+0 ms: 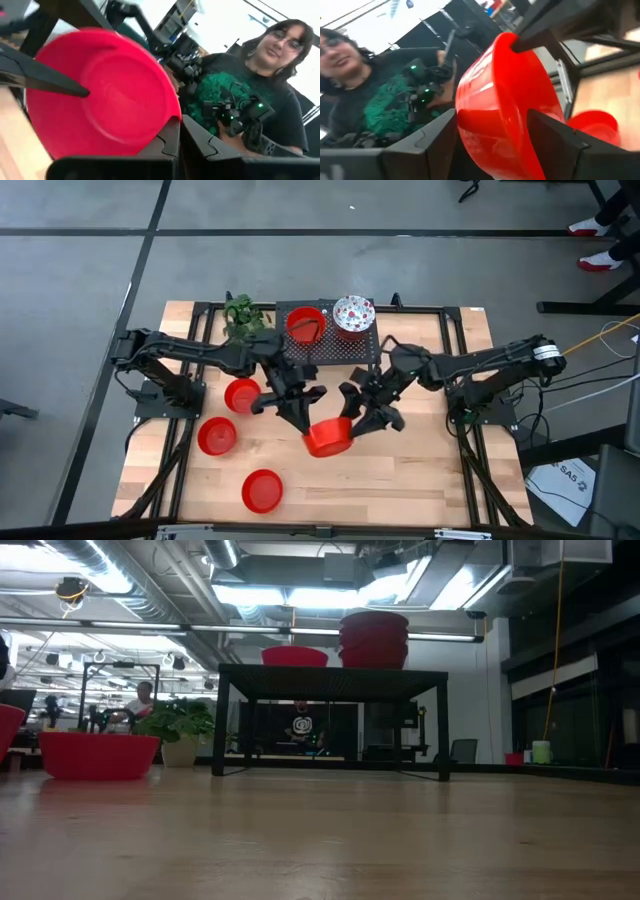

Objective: Pick & Place Mini bowls
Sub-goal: Stack the red bowl on the top of the red bowl on the shelf

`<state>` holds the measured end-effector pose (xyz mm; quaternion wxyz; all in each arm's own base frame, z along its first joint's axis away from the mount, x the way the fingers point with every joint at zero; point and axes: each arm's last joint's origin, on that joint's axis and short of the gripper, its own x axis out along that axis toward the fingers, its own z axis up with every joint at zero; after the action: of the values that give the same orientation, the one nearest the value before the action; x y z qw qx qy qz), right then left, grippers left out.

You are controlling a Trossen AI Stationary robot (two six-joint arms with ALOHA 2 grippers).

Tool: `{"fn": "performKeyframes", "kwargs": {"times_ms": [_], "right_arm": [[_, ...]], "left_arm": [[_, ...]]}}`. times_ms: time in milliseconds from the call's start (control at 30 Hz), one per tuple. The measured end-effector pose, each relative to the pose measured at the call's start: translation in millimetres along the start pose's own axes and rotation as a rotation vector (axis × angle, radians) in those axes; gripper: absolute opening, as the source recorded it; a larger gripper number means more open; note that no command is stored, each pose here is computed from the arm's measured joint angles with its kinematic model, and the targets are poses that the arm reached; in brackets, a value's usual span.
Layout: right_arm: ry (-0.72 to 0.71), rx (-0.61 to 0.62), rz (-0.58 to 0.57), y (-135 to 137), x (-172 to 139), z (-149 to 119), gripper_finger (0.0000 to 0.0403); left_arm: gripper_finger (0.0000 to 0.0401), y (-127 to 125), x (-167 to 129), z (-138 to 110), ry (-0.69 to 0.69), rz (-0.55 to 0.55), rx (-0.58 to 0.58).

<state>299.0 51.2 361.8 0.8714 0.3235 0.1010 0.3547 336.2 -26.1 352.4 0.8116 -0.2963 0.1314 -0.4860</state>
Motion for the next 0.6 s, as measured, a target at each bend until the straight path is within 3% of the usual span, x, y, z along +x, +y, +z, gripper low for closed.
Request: {"fn": "performKeyframes", "kwargs": {"times_ms": [367,600], "right_arm": [[0.088,0.105,-0.126,-11.6,-1.6,-12.1,0.0236],[0.161,0.178,-0.205,-20.4,-6.1,-20.1,0.0236]], "left_arm": [[0.0002,5.8,2.6,-13.0,0.102,0.013,-0.129],[0.0002,16.1,0.4,-31.9,0.194,0.107,-0.226]]}}
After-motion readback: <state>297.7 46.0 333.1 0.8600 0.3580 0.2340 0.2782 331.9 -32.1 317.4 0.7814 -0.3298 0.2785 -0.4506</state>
